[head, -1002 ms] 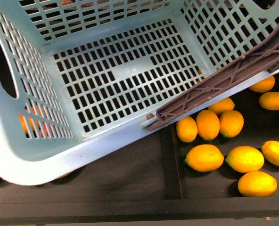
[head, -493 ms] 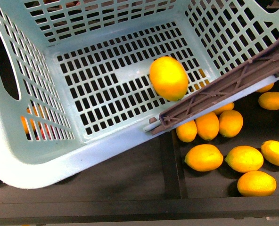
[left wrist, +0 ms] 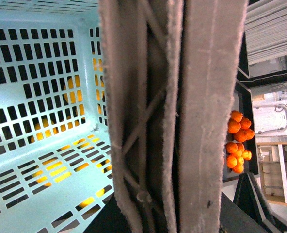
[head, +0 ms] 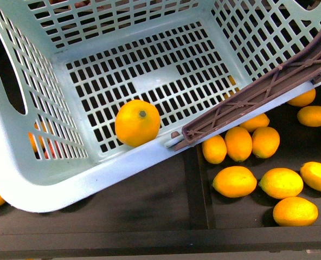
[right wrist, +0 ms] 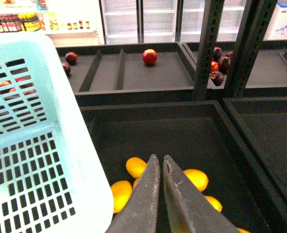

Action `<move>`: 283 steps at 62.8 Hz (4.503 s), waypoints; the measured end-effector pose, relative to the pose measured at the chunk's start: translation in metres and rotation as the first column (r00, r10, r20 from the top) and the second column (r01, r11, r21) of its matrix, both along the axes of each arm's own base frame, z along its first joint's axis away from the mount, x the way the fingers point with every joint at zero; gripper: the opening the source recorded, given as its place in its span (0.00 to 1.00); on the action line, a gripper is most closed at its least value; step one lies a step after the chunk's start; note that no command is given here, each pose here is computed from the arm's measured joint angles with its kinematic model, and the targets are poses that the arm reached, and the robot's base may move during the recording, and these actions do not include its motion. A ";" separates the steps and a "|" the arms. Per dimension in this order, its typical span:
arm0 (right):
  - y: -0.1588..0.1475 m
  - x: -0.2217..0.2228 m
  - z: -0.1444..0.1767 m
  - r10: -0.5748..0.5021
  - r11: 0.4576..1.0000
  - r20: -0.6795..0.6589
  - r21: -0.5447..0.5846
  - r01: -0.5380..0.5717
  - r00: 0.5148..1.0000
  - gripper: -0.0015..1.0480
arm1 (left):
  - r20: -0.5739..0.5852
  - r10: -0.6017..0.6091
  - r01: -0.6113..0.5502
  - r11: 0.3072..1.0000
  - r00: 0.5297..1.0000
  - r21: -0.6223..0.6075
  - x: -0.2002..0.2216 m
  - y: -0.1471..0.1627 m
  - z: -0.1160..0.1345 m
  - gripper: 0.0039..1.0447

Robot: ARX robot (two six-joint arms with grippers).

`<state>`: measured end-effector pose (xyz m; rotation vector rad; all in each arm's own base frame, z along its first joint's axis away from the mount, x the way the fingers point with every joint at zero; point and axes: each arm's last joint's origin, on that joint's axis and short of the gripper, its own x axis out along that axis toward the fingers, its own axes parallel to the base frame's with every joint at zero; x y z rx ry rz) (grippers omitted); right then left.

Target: Pick lemon and mango into basket

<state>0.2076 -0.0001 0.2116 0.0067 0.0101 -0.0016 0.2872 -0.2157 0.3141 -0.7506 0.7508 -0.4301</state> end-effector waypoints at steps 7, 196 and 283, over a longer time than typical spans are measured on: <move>0.000 -0.013 -0.009 0.001 1.000 -0.002 -0.003 -0.001 1.000 0.02 | -0.002 -0.004 0.004 1.000 1.000 -0.002 0.000 0.000 0.000 0.16; -0.039 0.168 -0.169 0.086 0.836 -0.865 0.333 0.436 0.495 0.92 | -0.007 -0.012 0.012 1.000 1.000 -0.008 0.000 0.000 0.000 0.16; 0.022 0.256 -0.246 0.102 0.776 -0.909 0.327 0.539 0.404 0.91 | 0.000 0.003 -0.003 1.000 1.000 0.002 0.000 0.000 0.000 0.16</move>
